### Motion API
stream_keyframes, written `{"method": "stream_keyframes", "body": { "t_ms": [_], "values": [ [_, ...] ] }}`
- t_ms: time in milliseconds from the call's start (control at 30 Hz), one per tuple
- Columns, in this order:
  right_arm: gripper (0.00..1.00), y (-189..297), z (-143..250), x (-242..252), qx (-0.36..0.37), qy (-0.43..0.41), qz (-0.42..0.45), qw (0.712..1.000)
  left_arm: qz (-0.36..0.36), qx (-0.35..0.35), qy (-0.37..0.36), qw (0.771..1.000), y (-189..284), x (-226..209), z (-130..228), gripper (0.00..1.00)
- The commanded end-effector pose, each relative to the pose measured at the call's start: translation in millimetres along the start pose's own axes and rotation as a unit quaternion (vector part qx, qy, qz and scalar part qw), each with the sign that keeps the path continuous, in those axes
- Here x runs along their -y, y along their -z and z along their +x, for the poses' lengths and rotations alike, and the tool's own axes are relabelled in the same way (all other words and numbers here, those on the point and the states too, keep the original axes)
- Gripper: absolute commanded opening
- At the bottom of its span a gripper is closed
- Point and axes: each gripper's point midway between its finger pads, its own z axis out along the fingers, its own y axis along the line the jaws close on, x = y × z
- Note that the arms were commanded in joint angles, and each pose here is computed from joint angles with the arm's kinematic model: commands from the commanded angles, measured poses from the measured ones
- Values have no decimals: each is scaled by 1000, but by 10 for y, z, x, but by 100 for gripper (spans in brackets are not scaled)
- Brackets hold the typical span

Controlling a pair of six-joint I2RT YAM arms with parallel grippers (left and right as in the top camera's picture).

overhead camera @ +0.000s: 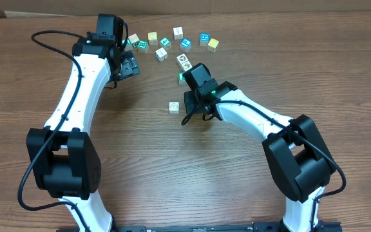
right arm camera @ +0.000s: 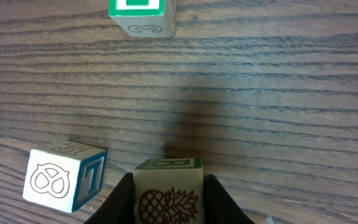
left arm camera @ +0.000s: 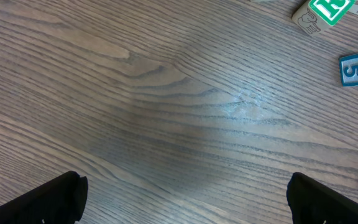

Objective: Form a horizontal line
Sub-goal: 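Lift the pineapple block and carry it toward the pretzel block, then lower the pineapple block onto the table right of the pretzel block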

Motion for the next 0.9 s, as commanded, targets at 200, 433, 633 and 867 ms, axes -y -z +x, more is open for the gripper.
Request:
{"method": "stream_keyframes", "body": {
  "t_ms": [200,433,633,867],
  "values": [
    [22,-86,118,4,-11,0,-2,1000,-3,7,-1,1000,4,16,-57,100],
    [33,-140,154,-17,-18,0,-8,1000,-3,7,-1,1000,4,16,-57,100],
    [44,-141,124,-29,-12,0,-11,1000,-3,7,-1,1000,4,16,-57,100],
    [45,-138,-99,70,35,-7,14,999,-3,7,-1,1000,4,16,-57,100]
  ]
}}
